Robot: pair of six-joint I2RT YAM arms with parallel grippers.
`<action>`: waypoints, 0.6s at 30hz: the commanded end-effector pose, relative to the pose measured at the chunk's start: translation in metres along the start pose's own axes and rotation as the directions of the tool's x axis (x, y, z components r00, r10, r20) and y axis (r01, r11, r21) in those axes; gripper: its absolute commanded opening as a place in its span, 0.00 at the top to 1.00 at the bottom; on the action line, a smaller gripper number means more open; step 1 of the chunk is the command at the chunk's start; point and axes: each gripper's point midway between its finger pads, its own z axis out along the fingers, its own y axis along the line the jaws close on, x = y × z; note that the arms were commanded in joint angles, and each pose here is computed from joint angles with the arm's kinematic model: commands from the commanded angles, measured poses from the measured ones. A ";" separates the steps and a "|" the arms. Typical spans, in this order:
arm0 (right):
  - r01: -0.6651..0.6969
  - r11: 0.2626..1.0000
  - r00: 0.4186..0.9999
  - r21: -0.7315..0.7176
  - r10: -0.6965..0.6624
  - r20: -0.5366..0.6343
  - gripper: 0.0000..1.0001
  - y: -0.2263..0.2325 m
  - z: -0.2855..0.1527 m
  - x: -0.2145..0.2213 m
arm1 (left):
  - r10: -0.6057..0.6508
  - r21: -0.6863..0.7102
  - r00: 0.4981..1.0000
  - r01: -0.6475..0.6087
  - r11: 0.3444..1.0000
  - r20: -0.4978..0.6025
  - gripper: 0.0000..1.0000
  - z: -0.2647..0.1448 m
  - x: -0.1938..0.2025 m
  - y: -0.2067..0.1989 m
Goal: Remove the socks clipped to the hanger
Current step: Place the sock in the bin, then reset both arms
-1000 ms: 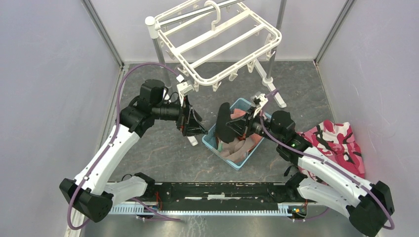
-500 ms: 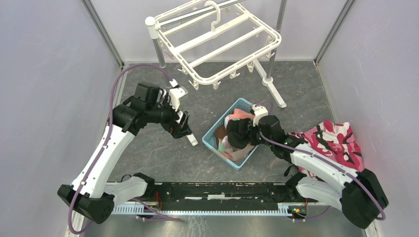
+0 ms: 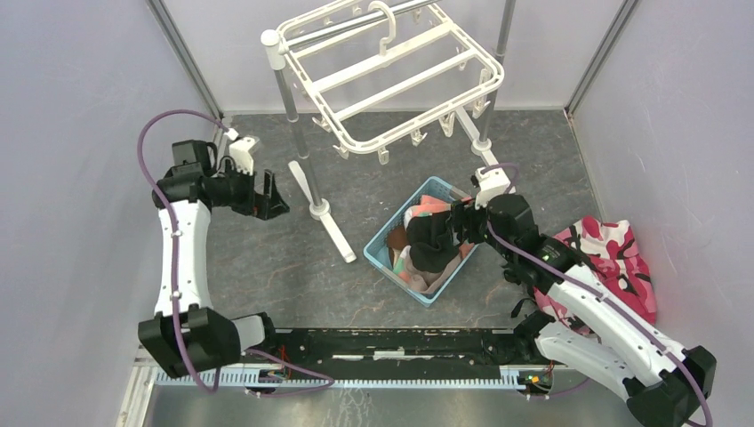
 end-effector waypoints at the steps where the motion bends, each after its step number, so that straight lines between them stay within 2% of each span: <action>1: 0.025 1.000 1.000 0.013 -0.025 0.018 0.21 -0.002 -0.014 -0.024 | -0.012 0.034 0.998 0.010 0.999 0.057 0.00 -0.002 -0.007 0.022; 4: 0.000 0.996 0.997 -0.093 0.006 0.073 0.31 0.020 -0.005 -0.036 | -0.081 0.001 0.995 0.081 0.997 0.066 0.00 0.005 -0.001 0.043; 5: -0.016 0.990 0.996 -0.141 0.028 0.082 0.38 0.029 0.000 -0.035 | -0.101 -0.018 0.992 0.103 0.995 0.078 0.00 0.008 0.000 0.050; 7: -0.052 0.978 0.997 -0.201 0.064 0.053 0.48 0.042 0.014 -0.021 | -0.124 -0.067 0.986 0.132 0.989 0.112 0.00 0.013 0.001 0.062; 9: -0.094 0.965 0.995 -0.246 0.098 0.002 0.51 0.051 0.029 0.000 | -0.118 -0.112 0.980 0.137 0.984 0.162 0.00 0.016 0.001 0.069; 11: -0.139 0.959 0.990 -0.249 0.132 -0.045 0.52 0.051 0.043 0.024 | -0.103 -0.158 0.970 0.139 0.978 0.219 0.00 0.018 0.001 0.075; 14: -0.182 0.963 0.982 -0.197 0.170 -0.075 0.46 0.034 0.058 0.052 | -0.085 -0.240 0.961 0.150 0.959 0.261 0.00 0.020 0.008 0.087; 18: -0.169 0.976 0.985 -0.139 0.164 -0.049 0.31 0.015 0.062 0.062 | -0.078 -0.313 0.961 0.162 0.936 0.264 0.00 0.031 0.027 0.104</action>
